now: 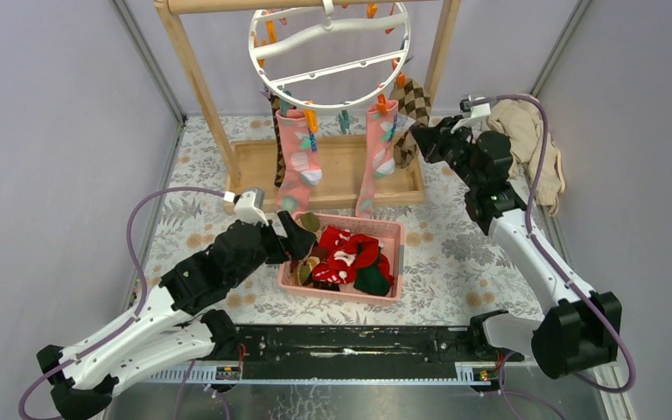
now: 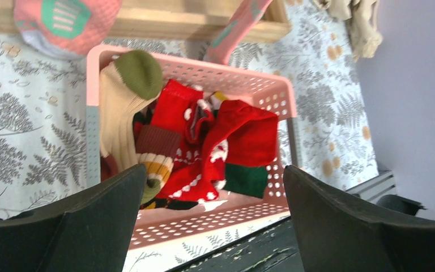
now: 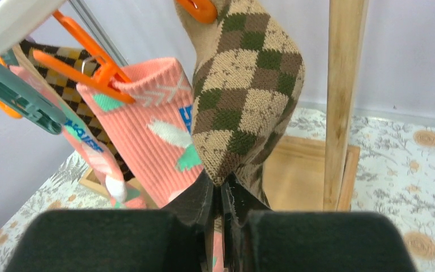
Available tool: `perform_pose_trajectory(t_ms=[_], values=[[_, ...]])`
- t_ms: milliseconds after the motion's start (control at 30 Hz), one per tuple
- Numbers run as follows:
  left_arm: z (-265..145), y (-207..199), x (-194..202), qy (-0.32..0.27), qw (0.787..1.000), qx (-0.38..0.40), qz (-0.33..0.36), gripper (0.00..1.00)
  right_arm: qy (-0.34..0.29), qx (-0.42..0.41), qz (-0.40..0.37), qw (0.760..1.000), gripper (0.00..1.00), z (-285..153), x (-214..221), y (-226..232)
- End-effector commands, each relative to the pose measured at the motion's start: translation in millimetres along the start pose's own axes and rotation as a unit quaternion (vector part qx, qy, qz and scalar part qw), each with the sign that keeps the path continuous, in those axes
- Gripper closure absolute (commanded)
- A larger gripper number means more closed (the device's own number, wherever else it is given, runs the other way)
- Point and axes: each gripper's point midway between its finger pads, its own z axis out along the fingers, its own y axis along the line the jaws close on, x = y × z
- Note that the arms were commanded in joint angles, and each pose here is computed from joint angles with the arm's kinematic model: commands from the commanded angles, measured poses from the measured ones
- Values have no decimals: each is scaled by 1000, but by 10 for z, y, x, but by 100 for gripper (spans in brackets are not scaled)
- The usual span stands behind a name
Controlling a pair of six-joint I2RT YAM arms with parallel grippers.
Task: Remove the socks clipped to the hanger
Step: Remove the sock from the hanger.
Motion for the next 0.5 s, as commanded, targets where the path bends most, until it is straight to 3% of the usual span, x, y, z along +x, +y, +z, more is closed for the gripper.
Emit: perform_pose_trajectory(t_ms=[0, 467], values=[[-90, -333, -341, -45, 997, 55, -9, 1, 18, -16, 10, 1000, 93, -221, 41, 136], [-172, -337, -395, -56, 996, 63, -8, 1, 63, -104, -7, 993, 97, -476, 145, 1081]])
